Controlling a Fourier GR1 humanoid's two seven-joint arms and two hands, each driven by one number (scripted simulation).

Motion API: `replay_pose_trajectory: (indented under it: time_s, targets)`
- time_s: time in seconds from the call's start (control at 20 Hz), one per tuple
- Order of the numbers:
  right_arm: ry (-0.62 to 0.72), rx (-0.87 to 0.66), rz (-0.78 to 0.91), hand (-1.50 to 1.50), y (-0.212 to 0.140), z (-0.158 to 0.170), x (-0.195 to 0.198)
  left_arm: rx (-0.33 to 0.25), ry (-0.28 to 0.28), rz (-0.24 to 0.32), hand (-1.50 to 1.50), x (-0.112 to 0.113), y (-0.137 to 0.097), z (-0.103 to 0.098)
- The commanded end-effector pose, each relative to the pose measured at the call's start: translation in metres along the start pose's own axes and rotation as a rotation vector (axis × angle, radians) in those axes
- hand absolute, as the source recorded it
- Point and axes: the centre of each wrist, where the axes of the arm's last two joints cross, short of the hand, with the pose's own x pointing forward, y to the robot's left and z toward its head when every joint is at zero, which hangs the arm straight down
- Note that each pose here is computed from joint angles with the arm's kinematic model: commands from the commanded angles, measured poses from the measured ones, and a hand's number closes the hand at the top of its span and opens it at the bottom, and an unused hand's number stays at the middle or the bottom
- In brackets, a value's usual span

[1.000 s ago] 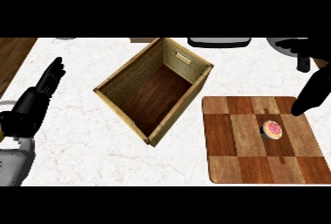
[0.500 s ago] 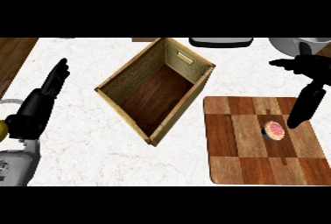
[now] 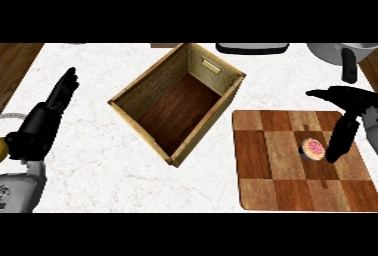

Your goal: Pick the cupcake from the cutting board and place it in the basket

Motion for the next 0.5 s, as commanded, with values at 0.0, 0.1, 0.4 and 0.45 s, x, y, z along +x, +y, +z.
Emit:
replay_pose_trajectory:
  time_s: [0.0, 0.1, 0.4, 0.45]
  targets:
    - [0.026, 0.0, 0.001, -1.5, 0.003, -0.002, -0.002, -0.002, -0.001, 0.002, 0.0, -0.004, 0.004, 0.013]
    - [0.033, 0.002, 0.007, -1.5, 0.021, -0.017, -0.026, -0.003, -0.015, 0.003, 0.0, 0.0, 0.002, -0.002]
    - [0.005, -0.035, 0.005, -1.5, 0.034, -0.025, -0.021, 0.004, -0.012, 0.003, 0.0, -0.003, -0.006, -0.014]
    - [0.0, -0.054, 0.008, -1.5, 0.054, -0.035, -0.016, -0.007, -0.011, 0.003, 0.0, 0.019, -0.015, -0.002]
